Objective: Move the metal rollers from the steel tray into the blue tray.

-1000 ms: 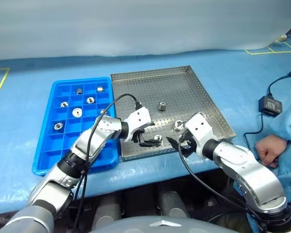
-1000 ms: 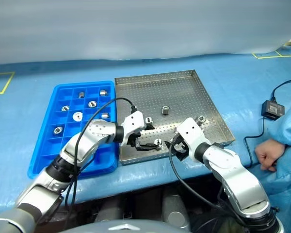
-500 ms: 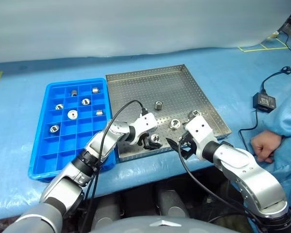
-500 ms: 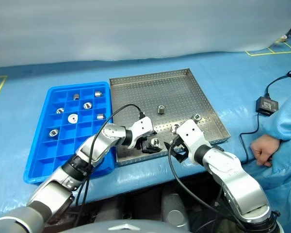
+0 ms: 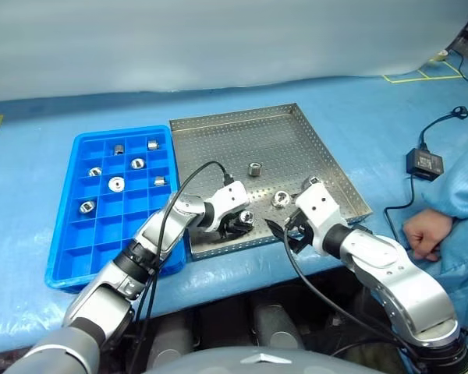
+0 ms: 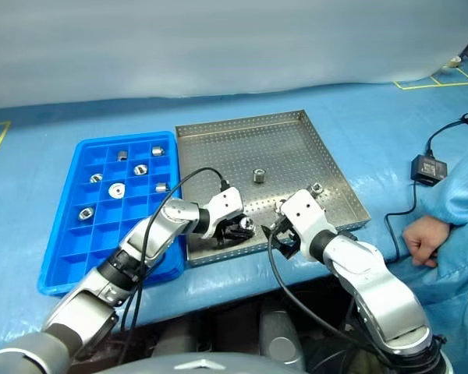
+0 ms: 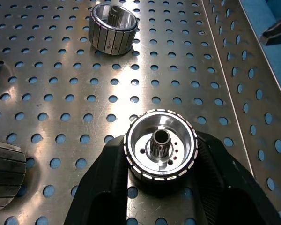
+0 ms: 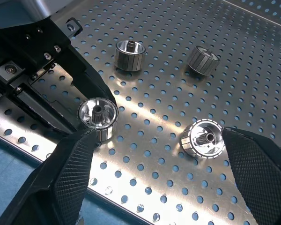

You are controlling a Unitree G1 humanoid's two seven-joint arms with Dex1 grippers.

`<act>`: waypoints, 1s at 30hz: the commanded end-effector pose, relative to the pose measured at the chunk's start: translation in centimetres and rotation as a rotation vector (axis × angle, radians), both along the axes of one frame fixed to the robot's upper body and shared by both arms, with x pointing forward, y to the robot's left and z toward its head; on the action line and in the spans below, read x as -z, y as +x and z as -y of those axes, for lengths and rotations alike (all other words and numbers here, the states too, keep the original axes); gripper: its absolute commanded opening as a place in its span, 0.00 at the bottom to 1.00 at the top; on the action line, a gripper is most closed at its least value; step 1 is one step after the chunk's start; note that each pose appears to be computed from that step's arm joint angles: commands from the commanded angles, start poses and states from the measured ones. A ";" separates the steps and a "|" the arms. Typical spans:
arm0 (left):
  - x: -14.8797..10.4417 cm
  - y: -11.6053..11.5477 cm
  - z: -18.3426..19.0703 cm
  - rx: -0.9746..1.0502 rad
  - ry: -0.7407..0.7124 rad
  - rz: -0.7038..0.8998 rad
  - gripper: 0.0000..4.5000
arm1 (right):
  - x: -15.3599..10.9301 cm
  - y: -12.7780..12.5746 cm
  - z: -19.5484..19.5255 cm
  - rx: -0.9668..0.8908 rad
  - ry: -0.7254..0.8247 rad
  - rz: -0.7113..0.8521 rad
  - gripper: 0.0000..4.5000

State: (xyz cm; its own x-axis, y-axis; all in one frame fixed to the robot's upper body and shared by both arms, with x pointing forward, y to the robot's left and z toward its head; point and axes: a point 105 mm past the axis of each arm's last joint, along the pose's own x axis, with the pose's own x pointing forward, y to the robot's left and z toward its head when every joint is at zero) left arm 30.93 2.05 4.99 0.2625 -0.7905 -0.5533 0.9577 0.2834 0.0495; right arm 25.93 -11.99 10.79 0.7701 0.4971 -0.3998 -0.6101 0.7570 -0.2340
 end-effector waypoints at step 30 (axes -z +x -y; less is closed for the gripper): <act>-9.4 -7.5 -19.5 -1.072 0.046 0.373 0.38 | -1.5 1.4 -8.6 -0.487 0.088 0.013 1.00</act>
